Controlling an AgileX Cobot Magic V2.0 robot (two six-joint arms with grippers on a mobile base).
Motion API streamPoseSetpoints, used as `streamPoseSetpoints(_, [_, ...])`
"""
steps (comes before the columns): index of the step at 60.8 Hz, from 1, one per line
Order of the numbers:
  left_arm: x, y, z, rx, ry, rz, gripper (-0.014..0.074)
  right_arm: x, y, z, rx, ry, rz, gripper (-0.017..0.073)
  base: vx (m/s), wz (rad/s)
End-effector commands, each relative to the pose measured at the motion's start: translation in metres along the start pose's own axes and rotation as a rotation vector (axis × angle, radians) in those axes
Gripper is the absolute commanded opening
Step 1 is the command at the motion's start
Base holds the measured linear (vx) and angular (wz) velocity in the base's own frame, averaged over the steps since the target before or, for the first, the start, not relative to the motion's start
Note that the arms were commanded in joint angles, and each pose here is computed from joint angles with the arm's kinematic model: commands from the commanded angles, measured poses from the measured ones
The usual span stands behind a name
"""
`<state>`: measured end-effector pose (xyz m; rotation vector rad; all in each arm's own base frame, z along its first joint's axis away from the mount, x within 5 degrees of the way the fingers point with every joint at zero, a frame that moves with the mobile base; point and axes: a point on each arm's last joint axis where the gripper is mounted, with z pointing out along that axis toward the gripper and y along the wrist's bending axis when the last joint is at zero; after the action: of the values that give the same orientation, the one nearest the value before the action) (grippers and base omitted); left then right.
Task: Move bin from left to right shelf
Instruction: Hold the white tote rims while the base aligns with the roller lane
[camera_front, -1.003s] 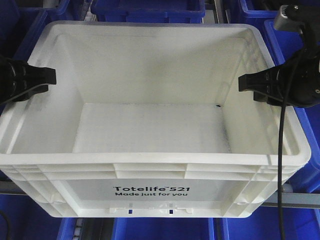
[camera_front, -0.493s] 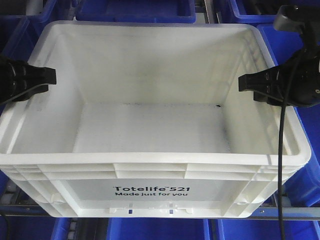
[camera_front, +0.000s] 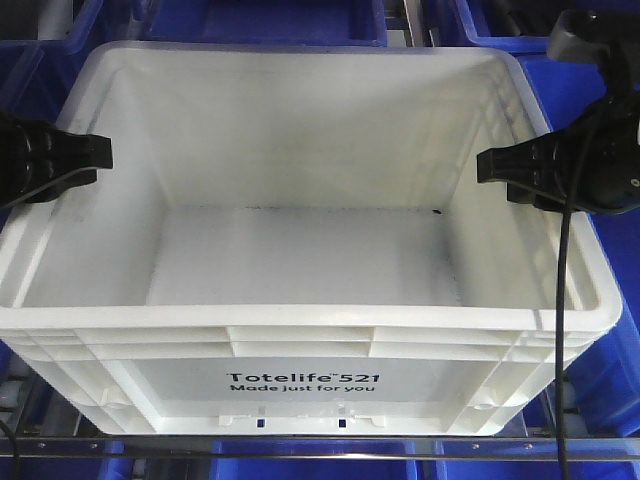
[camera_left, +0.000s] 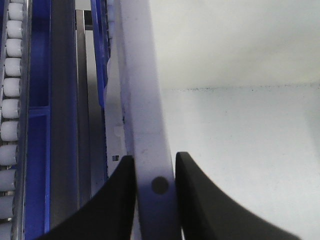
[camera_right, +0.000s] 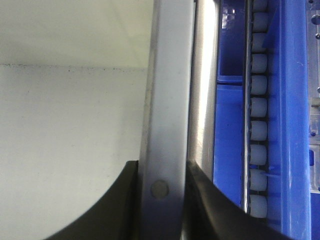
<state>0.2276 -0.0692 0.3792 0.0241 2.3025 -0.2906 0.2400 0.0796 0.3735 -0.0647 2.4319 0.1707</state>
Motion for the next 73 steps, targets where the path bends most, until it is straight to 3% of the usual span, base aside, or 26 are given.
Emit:
streamPoseSetpoints(1, [-0.0194,-0.0022,-0.0240,0.019,-0.186,0.053,-0.0006,-0.0194,-0.0069,-0.0225,0.029,-0.197,-0.044,-0.0009,0.04,0.00])
streamPoseSetpoints(73, [-0.0194,-0.0022,-0.0240,0.019,-0.186,0.053,-0.0006,-0.0194,-0.0069,-0.0225,0.029,-0.197,-0.044,-0.0009,0.01,0.00])
